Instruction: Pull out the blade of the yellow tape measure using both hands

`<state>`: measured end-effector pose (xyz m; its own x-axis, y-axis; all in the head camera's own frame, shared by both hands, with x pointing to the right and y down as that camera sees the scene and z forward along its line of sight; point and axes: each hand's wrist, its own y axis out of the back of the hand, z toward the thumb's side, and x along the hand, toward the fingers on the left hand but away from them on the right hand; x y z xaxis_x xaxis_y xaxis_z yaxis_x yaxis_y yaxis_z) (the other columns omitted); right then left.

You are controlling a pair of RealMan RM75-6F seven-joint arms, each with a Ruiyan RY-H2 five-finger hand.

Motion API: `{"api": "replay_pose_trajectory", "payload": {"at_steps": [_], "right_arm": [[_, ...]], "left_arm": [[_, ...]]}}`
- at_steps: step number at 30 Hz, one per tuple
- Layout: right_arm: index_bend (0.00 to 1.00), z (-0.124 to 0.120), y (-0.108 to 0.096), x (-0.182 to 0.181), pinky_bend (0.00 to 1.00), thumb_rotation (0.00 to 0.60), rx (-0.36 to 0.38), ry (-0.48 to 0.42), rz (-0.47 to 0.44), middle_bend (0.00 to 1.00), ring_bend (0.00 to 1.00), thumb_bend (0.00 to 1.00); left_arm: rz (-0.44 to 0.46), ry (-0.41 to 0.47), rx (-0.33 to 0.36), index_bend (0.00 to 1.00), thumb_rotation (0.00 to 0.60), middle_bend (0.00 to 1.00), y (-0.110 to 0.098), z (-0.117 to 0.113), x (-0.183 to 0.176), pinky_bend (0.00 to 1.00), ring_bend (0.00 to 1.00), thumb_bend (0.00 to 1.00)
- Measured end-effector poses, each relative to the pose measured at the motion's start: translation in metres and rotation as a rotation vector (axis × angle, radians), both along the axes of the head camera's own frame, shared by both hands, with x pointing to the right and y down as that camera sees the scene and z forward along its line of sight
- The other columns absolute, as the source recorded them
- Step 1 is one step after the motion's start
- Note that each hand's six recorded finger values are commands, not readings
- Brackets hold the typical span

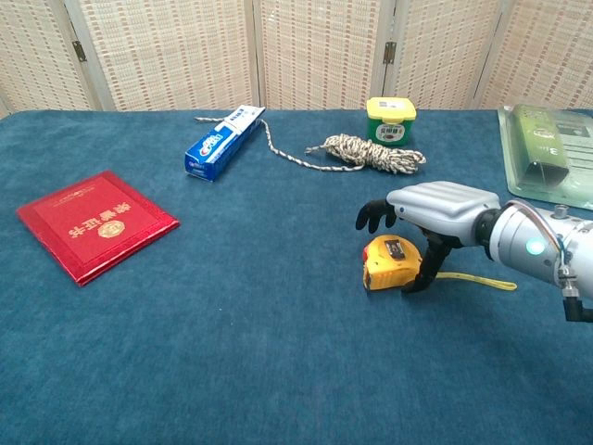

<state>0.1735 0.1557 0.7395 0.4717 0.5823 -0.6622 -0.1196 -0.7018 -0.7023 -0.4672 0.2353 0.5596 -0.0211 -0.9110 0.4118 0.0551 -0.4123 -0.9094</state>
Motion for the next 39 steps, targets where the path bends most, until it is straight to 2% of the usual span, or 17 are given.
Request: {"api": "replay_pose_trajectory", "payload": {"at_steps": [8, 16, 19, 24, 28, 35, 39], "right_arm": [[0.31, 0.002, -0.001, -0.002, 0.21, 0.6, -0.002, 0.002, 0.001, 0.33, 0.27, 0.15], [0.49, 0.0, -0.004, -0.007, 0.25, 0.6, 0.015, -0.007, 0.015, 0.46, 0.37, 0.15], [0.52, -0.005, -0.008, -0.011, 0.26, 0.6, 0.02, -0.024, 0.029, 0.48, 0.39, 0.15], [0.54, -0.02, -0.023, -0.024, 0.27, 0.6, 0.03, -0.073, 0.066, 0.49, 0.4, 0.15], [0.54, -0.03, -0.035, -0.038, 0.27, 0.6, 0.032, -0.106, 0.083, 0.49, 0.4, 0.15], [0.54, -0.04, -0.053, -0.062, 0.27, 0.6, 0.006, -0.132, 0.102, 0.49, 0.4, 0.15], [0.54, -0.048, -0.067, -0.082, 0.27, 0.6, 0.0, -0.145, 0.105, 0.49, 0.4, 0.15]], "left_arm": [[0.002, -0.002, -0.002, 0.13, 0.6, 0.15, 0.0, 0.0, 0.001, 0.02, 0.09, 0.34], [0.023, 0.019, -0.001, 0.13, 0.6, 0.15, -0.007, 0.001, 0.007, 0.02, 0.09, 0.34], [0.046, 0.043, -0.003, 0.13, 0.6, 0.15, -0.015, 0.003, 0.014, 0.02, 0.09, 0.34], [0.1, 0.099, -0.005, 0.15, 0.6, 0.15, -0.039, 0.009, 0.035, 0.04, 0.12, 0.34], [0.117, 0.184, -0.004, 0.15, 0.6, 0.16, -0.064, 0.016, 0.06, 0.06, 0.14, 0.35], [0.125, 0.322, -0.089, 0.1, 0.6, 0.16, -0.09, 0.03, 0.11, 0.07, 0.13, 0.36], [0.102, 0.372, -0.124, 0.02, 0.6, 0.11, -0.103, 0.039, 0.132, 0.07, 0.09, 0.36]]}}
